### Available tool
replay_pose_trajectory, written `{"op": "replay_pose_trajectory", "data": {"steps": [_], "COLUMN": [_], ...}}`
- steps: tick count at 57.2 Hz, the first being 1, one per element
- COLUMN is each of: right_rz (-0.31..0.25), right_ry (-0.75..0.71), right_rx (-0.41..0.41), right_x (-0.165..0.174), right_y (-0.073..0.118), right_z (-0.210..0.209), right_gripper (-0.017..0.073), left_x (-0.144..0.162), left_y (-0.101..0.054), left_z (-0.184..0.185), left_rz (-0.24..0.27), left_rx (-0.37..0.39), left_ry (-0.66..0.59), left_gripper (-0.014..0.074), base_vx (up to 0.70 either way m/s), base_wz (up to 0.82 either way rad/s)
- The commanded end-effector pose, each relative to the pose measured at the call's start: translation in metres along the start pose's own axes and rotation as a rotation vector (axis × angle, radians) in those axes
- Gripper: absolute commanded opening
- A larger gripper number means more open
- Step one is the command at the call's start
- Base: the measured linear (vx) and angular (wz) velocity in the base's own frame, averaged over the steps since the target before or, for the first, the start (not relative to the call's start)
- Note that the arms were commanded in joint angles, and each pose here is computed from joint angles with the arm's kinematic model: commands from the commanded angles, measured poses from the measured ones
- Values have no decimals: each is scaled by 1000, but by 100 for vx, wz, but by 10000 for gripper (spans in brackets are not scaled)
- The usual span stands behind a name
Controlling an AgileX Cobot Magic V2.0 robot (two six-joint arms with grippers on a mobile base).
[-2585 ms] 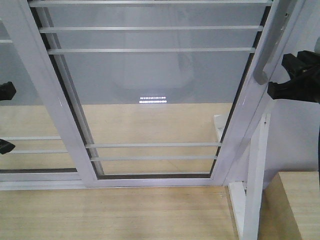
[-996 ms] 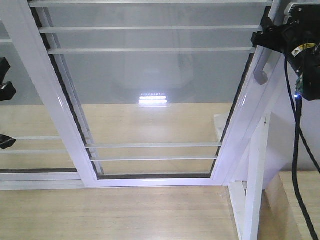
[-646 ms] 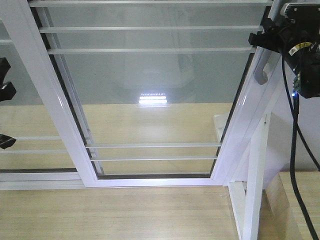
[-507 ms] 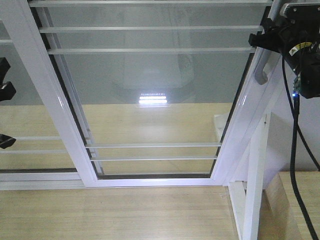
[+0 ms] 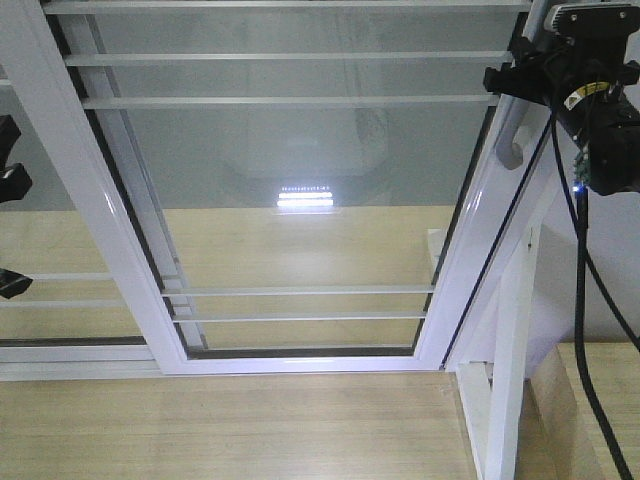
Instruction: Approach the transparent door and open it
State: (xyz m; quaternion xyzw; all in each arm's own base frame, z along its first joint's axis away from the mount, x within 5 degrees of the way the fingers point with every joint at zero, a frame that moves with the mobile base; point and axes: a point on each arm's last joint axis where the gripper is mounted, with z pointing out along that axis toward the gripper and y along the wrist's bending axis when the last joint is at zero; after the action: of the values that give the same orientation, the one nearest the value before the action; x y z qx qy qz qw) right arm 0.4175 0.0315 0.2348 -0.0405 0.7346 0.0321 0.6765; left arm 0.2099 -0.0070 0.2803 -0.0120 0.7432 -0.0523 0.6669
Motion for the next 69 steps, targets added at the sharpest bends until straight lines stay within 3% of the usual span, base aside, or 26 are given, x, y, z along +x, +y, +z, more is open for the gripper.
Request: {"op": "replay_pose_trajectory", "data": {"steps": [1,40,55,69], "right_rz": [-98,-95,-116,-175], "right_ry": [-203,-212,-167,-13], "right_rx": [-152,-343,-342,-304], "right_x": [-45,-45,-60,-89], "right_y": [40,118,118,107], "right_z": [-10,-23,-36,-65], "right_gripper": [174,176,167,10], "left_x": [-21,-21,-21,-21], "left_y": [-2,-2,-2,-2], "left_z": [-1,-1,-1,-1], "left_rz": [-9,-10,-10,-8], "left_rx": [20,19,18,19], "left_ry": [-128,-128,-124,-123], "left_gripper": [499,499,499,499], "base_vx": [0,0,0,0], "base_wz": [-1,0,0,0]}}
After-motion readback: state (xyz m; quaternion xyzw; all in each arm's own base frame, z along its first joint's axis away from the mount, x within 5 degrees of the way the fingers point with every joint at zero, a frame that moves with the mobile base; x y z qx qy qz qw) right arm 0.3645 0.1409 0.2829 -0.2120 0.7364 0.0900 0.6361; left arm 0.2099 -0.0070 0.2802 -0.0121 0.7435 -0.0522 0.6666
